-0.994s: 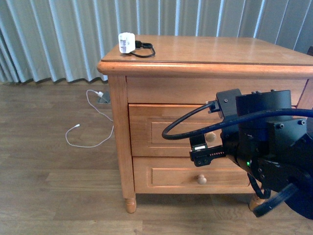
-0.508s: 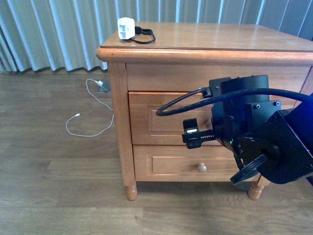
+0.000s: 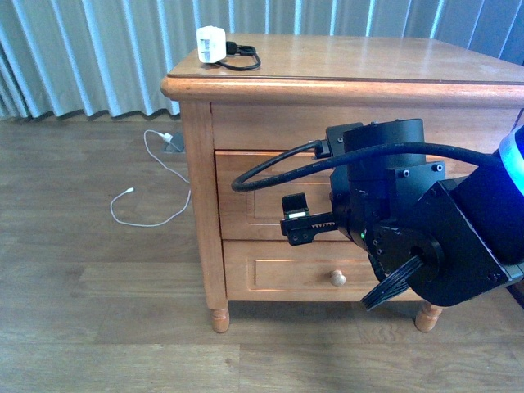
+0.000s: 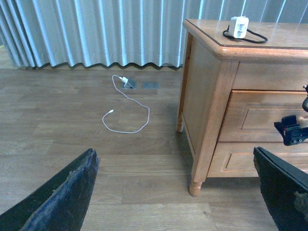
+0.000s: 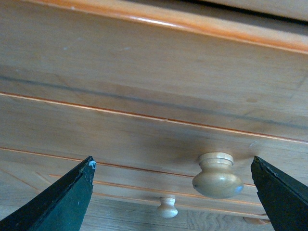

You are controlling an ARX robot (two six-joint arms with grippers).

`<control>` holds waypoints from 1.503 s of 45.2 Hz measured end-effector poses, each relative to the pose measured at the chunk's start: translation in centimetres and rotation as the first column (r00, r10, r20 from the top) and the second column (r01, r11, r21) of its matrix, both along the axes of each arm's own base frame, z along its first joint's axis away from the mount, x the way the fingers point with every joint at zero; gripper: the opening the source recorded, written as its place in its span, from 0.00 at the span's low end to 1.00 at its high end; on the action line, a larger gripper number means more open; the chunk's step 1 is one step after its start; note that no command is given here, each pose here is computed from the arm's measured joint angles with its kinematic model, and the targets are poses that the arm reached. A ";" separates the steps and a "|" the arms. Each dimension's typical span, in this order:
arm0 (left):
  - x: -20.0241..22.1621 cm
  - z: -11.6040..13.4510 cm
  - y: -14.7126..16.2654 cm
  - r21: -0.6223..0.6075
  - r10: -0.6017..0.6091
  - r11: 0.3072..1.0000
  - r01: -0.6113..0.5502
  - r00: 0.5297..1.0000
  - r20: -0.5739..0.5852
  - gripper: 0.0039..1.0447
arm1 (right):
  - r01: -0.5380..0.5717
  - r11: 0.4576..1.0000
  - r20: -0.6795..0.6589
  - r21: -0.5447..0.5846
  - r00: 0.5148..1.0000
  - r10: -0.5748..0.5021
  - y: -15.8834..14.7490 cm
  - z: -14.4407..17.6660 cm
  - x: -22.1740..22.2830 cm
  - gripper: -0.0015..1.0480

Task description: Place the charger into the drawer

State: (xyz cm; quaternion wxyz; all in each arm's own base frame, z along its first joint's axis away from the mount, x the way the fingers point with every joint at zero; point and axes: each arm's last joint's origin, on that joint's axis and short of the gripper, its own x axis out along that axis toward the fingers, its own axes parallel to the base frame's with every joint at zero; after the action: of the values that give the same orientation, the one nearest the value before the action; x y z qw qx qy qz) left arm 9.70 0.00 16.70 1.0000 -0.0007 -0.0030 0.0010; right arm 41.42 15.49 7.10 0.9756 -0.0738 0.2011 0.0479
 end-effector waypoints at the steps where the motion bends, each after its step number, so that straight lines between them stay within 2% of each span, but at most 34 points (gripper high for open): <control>1: 0.0 0.0 0.0 0.000 0.000 1.000 0.000 1.000 0.000 0.94 | 0.003 1.000 0.003 -0.001 1.000 -0.003 0.0 0.0 0.0 0.92; 27: 0.0 0.0 0.0 0.000 0.000 1.000 0.000 1.000 0.000 0.94 | 0.043 0.999 -0.004 -0.027 0.999 -0.043 -1.5 -0.7 0.5 0.92; 68: 0.0 0.0 0.0 0.000 0.000 1.000 0.000 1.000 0.000 0.94 | 0.043 0.999 -0.006 -0.018 0.999 -0.043 -1.5 -0.6 0.6 0.92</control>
State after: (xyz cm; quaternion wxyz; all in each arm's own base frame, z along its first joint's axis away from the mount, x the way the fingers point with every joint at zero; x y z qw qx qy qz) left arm 9.70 0.00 16.69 1.0000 -0.0009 -0.0028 0.0010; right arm 41.99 14.00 6.47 0.9750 -0.0782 0.2064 0.0251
